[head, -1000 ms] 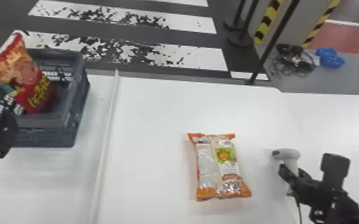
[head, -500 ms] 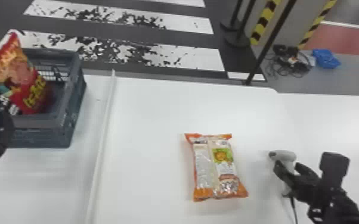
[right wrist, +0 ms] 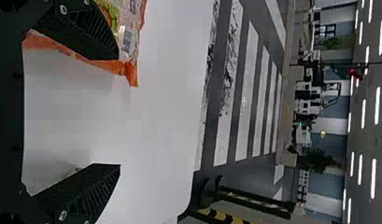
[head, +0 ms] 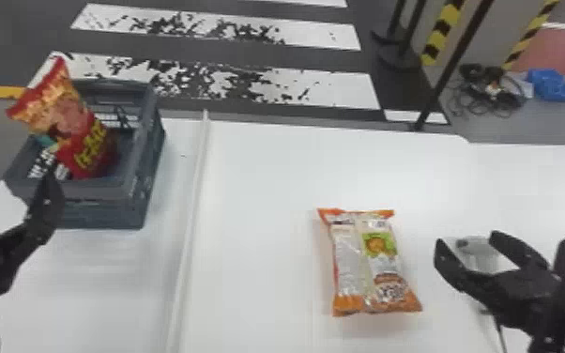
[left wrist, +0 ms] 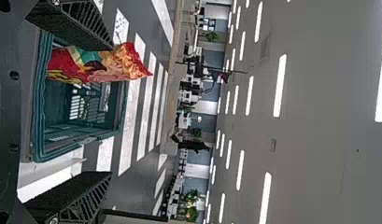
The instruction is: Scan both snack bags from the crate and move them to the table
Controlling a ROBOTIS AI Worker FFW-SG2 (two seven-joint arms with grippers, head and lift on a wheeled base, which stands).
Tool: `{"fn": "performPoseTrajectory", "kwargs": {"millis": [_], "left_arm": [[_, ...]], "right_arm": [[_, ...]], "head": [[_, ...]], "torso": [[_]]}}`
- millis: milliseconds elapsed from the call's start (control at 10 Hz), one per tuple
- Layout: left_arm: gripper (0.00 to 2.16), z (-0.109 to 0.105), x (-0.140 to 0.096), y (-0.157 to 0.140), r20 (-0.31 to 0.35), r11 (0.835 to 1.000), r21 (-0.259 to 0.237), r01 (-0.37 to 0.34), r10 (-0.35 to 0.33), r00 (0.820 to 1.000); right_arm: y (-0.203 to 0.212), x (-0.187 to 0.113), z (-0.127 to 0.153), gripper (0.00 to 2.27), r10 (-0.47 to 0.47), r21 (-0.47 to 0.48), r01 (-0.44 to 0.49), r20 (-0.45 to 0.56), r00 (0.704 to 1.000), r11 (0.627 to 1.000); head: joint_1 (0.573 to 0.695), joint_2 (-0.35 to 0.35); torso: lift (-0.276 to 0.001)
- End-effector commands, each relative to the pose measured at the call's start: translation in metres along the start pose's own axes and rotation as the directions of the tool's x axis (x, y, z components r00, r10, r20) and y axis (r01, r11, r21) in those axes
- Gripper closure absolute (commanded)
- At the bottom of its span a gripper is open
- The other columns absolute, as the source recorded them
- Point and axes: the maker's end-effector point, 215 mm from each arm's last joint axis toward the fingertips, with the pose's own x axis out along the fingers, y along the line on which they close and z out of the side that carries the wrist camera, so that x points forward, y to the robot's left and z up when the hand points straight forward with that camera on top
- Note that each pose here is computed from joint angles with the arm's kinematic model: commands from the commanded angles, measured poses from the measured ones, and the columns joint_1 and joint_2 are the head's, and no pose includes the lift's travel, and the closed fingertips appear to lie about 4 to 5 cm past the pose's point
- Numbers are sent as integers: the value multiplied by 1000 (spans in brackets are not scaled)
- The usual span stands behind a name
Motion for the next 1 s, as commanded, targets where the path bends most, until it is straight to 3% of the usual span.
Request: {"fn": "performPoseTrajectory", "kwargs": {"millis": [0, 100, 300, 500, 600, 700, 900], "left_arm": [[36, 1, -4, 3, 2, 1000, -1, -10, 10, 1000], [36, 2, -4, 3, 5, 1000, -1, -10, 10, 1000], [36, 0, -5, 2, 5, 1000, -5, -11, 11, 1000], [36, 0, -6, 2, 3, 1000, -6, -12, 12, 1000], [36, -1, -6, 3, 2, 1000, -5, -15, 15, 1000], [36, 0, -7, 4, 4, 1000, -4, -14, 14, 1000], [36, -2, -8, 4, 0, 1000, -4, -15, 15, 1000]], "right_arm": [[41, -9, 7, 107, 60, -41, -61, -24, 998, 997], [64, -10, -13, 107, 78, -95, -88, -111, 991, 992], [115, -13, -36, 100, 129, -222, -166, -175, 976, 961], [153, -13, -57, 107, 179, -314, -237, -202, 963, 919], [165, -12, -71, 117, 173, -379, -244, -213, 962, 893], [175, -12, -86, 120, 143, -492, -233, -214, 966, 839], [192, -12, -95, 127, 140, -566, -218, -179, 974, 795]], "head": [[695, -31], [695, 25], [695, 104], [695, 162], [695, 195], [695, 218], [695, 259]], "torso": [[-87], [-87], [-87], [-87], [-87], [-87], [-87]]}}
